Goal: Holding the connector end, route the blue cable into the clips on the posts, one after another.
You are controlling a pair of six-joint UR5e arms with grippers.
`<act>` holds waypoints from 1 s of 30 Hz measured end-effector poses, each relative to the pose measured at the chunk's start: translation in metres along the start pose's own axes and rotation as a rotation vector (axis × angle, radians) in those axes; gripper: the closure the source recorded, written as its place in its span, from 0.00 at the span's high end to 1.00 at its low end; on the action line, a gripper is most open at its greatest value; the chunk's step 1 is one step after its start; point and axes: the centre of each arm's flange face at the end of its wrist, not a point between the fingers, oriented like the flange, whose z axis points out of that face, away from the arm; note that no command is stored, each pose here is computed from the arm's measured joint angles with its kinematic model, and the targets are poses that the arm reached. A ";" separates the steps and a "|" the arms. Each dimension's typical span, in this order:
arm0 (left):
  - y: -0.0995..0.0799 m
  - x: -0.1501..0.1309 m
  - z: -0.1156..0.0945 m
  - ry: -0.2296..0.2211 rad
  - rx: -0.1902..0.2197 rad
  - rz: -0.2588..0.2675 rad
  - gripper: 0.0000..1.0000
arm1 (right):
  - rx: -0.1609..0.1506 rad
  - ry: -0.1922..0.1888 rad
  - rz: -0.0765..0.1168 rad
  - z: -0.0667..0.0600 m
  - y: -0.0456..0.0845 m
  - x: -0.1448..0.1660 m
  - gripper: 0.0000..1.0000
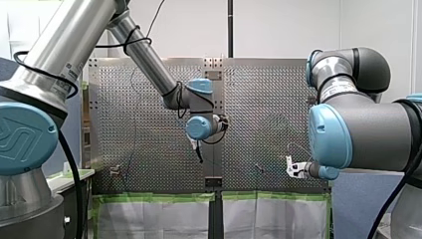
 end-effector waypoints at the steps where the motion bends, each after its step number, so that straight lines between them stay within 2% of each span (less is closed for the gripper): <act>1: 0.003 0.001 -0.003 0.006 -0.002 0.000 1.00 | 0.000 0.000 0.000 0.000 0.000 0.000 0.00; 5: 0.015 -0.003 -0.015 0.024 -0.010 -0.011 1.00 | 0.001 0.001 0.001 0.000 0.001 0.001 0.00; 10: 0.035 -0.019 -0.022 0.024 -0.019 -0.012 1.00 | 0.003 0.001 0.002 0.000 0.001 0.001 0.00; 13: 0.047 -0.029 -0.025 0.017 -0.022 0.005 1.00 | 0.003 0.001 0.002 0.000 0.001 0.001 0.00; 19: 0.074 -0.048 -0.033 -0.009 -0.066 0.015 1.00 | -0.002 -0.003 0.003 0.000 0.001 0.000 0.00; 24: 0.086 -0.040 -0.053 0.032 -0.066 0.014 1.00 | -0.030 -0.019 0.004 -0.002 0.004 -0.001 0.00; 30: 0.096 -0.023 -0.082 0.098 -0.079 0.032 1.00 | -0.045 -0.026 0.000 -0.007 0.008 0.009 0.00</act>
